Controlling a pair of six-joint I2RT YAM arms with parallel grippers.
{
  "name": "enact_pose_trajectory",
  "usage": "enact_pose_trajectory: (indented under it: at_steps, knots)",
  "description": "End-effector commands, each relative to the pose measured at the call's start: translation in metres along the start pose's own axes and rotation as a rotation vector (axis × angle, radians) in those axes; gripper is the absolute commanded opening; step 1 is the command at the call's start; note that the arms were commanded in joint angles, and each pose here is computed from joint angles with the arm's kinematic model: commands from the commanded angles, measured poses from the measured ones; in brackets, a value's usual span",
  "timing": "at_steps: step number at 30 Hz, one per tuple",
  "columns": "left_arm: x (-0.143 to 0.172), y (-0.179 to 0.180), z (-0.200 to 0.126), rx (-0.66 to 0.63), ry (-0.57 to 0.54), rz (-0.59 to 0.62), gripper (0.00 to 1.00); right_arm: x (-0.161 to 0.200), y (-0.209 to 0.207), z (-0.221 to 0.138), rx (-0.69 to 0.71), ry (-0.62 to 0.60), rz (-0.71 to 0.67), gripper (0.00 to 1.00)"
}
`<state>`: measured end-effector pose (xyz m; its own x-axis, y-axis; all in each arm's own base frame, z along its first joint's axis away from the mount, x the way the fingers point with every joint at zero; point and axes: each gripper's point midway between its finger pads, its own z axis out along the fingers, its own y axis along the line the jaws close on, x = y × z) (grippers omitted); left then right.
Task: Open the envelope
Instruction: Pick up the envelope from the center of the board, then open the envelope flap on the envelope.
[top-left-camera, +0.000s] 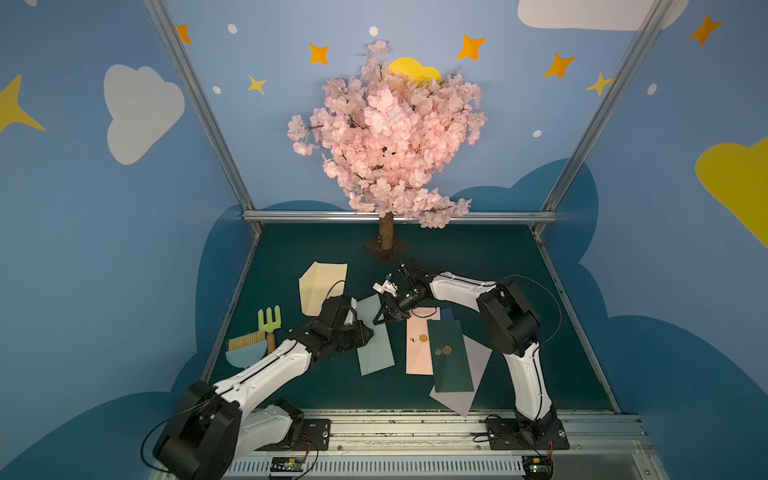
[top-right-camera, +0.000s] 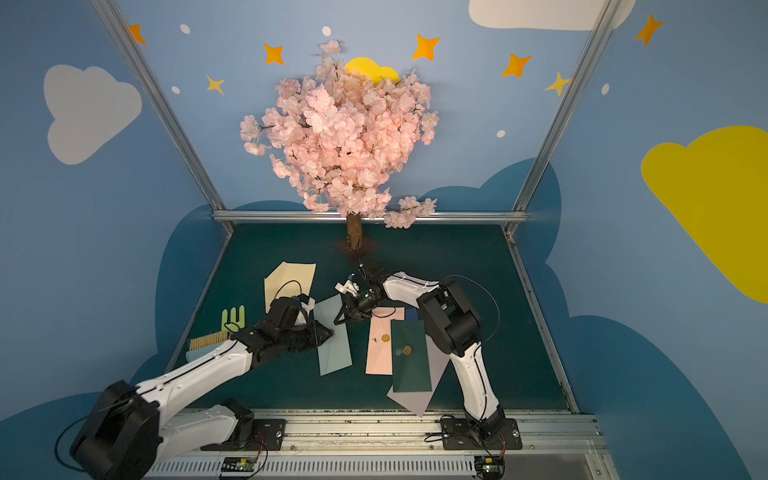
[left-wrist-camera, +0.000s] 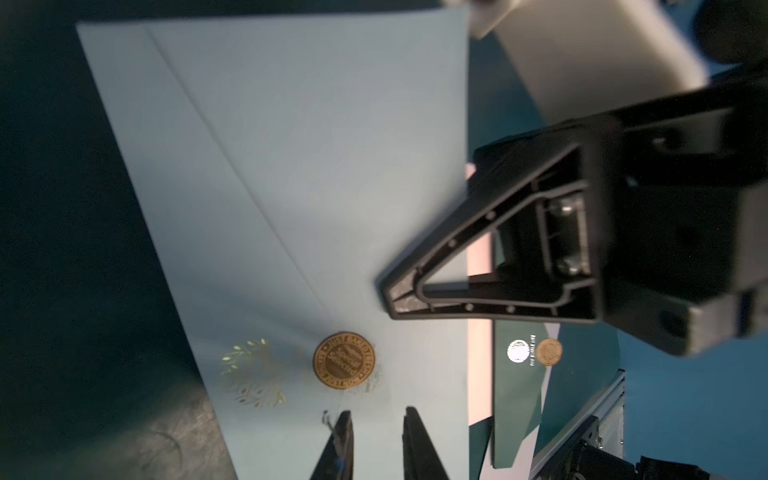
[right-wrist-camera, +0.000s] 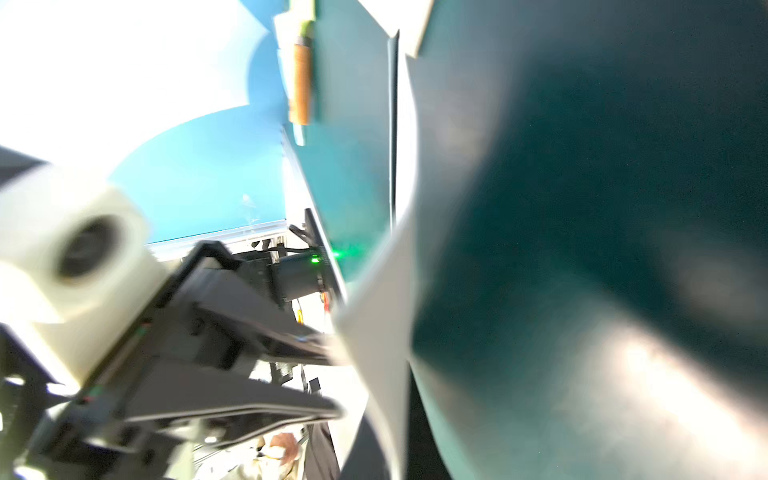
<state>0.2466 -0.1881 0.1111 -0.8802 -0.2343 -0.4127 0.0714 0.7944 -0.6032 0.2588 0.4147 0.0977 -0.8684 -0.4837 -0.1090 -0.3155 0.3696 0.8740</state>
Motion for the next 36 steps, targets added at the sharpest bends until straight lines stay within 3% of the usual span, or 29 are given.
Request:
enact_pose_trajectory:
  at_steps: [1, 5, 9, 14, 24, 36]
  knots:
    - [-0.014, 0.001, -0.044, -0.075, -0.103, 0.093, 0.3, -0.001, 0.039, -0.024, 0.038, -0.047, -0.058, 0.0]
    - [-0.022, -0.008, -0.091, -0.063, -0.228, 0.145, 0.4, 0.009, 0.067, -0.042, 0.11, -0.078, -0.108, 0.0]
    - [-0.016, -0.015, -0.11, -0.035, -0.254, 0.172, 0.43, 0.023, 0.091, -0.052, 0.196, -0.105, -0.155, 0.0]
    - [-0.012, -0.027, -0.116, -0.027, -0.284, 0.272, 0.38, 0.036, 0.112, -0.061, 0.278, -0.164, -0.181, 0.0]
    - [-0.017, -0.069, -0.122, -0.13, -0.35, 0.539, 0.42, 0.044, 0.145, -0.078, 0.336, -0.268, -0.231, 0.0]
    - [-0.014, -0.075, -0.104, -0.221, -0.35, 0.605, 0.44, 0.044, 0.158, -0.087, 0.378, -0.305, -0.241, 0.0]
